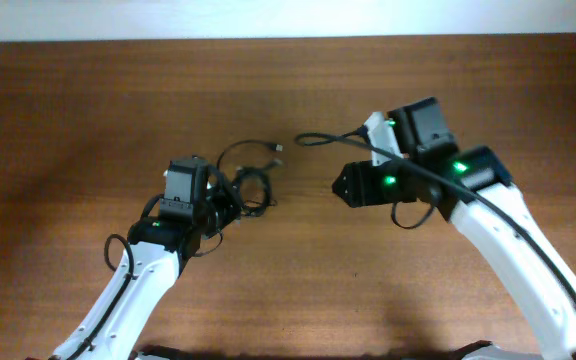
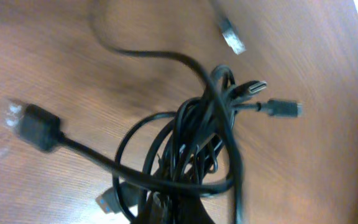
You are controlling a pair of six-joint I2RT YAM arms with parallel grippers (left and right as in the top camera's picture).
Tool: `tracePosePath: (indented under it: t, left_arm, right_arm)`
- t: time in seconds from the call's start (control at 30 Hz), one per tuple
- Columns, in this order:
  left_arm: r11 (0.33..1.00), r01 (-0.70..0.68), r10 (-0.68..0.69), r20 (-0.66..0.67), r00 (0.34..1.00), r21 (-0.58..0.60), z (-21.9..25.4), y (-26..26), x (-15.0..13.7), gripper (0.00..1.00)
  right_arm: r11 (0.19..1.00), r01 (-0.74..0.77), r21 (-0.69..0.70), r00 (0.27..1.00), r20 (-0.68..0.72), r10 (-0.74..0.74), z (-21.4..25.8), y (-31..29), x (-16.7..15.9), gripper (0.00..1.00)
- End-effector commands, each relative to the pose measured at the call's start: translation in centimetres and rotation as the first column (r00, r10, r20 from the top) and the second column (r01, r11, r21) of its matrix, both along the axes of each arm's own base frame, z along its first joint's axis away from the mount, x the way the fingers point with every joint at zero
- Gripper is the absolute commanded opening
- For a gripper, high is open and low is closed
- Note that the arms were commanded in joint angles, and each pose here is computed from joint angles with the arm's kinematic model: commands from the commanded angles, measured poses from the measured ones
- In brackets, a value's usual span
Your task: Untangle cables
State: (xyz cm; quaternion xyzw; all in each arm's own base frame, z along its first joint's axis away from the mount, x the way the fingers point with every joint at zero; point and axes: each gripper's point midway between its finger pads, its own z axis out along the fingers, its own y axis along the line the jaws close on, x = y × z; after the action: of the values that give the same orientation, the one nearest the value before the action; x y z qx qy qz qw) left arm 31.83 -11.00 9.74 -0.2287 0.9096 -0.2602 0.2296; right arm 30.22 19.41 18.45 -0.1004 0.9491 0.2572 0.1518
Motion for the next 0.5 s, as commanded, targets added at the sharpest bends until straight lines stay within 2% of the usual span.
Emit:
tracePosePath:
  t: [0.0, 0.03, 0.07, 0.17, 0.23, 0.3, 0.33, 0.37, 0.4, 0.47]
  left_arm:
    - [0.653, 0.748, -0.712, 0.432, 0.554, 0.119, 5.1, -7.8, -3.6, 0.0]
    - [0.64, 0.75, -0.736, 0.416, 0.535, 0.168, 4.5, -7.4, -3.6, 0.0]
    - [0.638, 0.753, -0.737, 0.408, 0.538, 0.159, 4.3, -7.4, -3.8, 0.0]
    - [0.616, 0.782, -0.765, 0.305, 0.567, 0.091, 2.5, -6.9, -6.2, 0.0]
    - [0.668, 0.741, -0.736, 0.201, 0.647, 0.059, 1.0, -5.9, -6.6, 0.0]
    - [0.829, 0.557, -0.559, 0.044, 0.828, 0.043, -0.6, -3.7, -5.3, 0.0]
    - [0.885, 0.464, -0.464, -0.01, 0.886, 0.045, -1.2, -2.7, -4.8, 0.0]
    - [0.928, 0.371, -0.369, -0.055, 0.928, 0.028, -1.4, -2.1, -4.5, 0.0]
    - [0.966, 0.257, -0.259, -0.11, 0.959, -0.037, -1.5, -2.0, -4.5, 0.0]
    - [0.988, 0.013, -0.05, -0.238, 0.97, -0.155, -1.5, -2.1, -4.5, 0.0]
  right_arm:
    - [0.992, -0.074, 0.106, 0.997, -0.018, 0.077, 0.2, 2.1, 0.2, 0.61]
    - [0.986, -0.09, 0.141, 0.996, 0.013, 0.089, 0.8, 2.7, 0.6, 0.68]
    - [0.985, -0.09, 0.144, 0.996, 0.028, 0.087, 0.9, 2.8, 1.0, 0.72]
    - [0.985, -0.087, 0.15, 0.996, 0.034, 0.083, 0.3, 3.2, 1.9, 0.73]
    - [0.982, -0.138, 0.128, 0.99, 0.0, 0.139, -2.0, 3.5, 1.9, 0.72]
    - [0.984, -0.132, 0.116, 0.989, -0.046, 0.138, -2.8, 3.3, 1.4, 0.68]
    - [0.985, -0.131, 0.113, 0.989, -0.058, 0.138, -2.8, 3.1, 1.0, 0.68]
    - [0.986, -0.128, 0.105, 0.987, -0.087, 0.138, -2.9, 2.9, 0.4, 0.69]
    - [0.985, -0.146, 0.089, 0.98, -0.122, 0.156, -3.3, 2.5, -0.6, 0.68]
    - [0.988, -0.143, 0.064, 0.963, -0.22, 0.154, -3.9, 1.6, -2.7, 0.65]
